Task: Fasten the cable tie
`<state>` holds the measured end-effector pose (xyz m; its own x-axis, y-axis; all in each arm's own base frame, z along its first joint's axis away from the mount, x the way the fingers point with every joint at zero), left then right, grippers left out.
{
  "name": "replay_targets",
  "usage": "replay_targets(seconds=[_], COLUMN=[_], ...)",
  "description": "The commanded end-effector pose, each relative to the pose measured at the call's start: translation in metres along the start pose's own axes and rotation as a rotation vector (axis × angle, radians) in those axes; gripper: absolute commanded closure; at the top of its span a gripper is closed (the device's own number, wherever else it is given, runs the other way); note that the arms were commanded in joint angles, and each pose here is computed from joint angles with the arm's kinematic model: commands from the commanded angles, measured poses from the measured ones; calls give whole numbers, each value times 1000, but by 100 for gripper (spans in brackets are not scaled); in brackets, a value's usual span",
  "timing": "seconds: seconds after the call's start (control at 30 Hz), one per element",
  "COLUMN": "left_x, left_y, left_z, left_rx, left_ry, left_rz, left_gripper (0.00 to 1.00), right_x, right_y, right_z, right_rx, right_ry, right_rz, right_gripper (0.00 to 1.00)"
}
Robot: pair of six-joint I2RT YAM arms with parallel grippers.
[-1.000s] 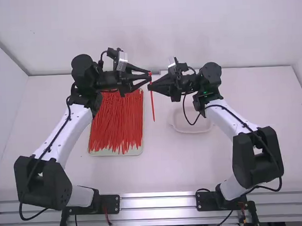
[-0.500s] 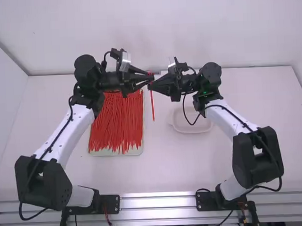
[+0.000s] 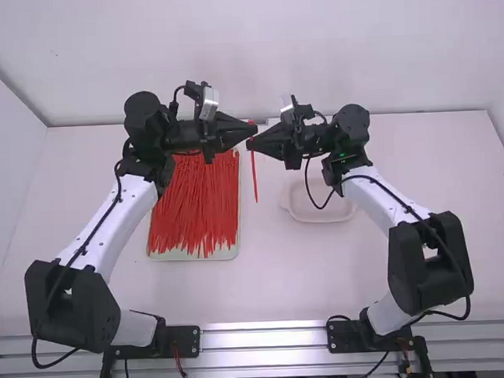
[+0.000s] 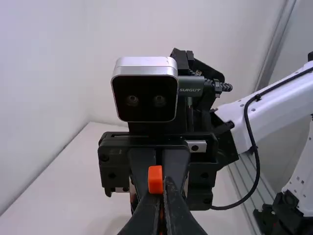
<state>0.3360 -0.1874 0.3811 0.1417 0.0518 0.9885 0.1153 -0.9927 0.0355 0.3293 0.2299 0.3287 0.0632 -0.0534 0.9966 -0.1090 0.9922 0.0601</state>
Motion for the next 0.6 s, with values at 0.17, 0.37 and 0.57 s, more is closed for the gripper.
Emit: replay_targets(seconds=[0.17,0.37,0.57], left_x=[6,9,11], left_y=[2,-5,-8], left_z=[-1,9,12], left_rx=[-15,45,63], left_ry=[5,-67,-90], left_rz=[-1,-19,-26], left_gripper=[98,98,98], right_x=[12,11,6], right_y=[1,0,3], right_z=[-1,2,21], right_rx=[-2,23,162], right_ry=[-36,-38,-228], right_rz=[-8,2,40], right_gripper=[90,2,2])
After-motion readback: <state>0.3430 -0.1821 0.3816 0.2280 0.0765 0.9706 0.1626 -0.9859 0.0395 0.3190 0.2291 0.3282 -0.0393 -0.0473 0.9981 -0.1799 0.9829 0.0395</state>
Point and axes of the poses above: each hand's point on the last joint's axis, 136 mm out from that joint toward the fingers, its own y axis out along the fingers, its own z axis along the line the jaws close on, x = y × z, the point moved 4 cm from there along -y, back along the fingers, and after that the axes turned 3 degrees about -y, right-handed, at the moved point
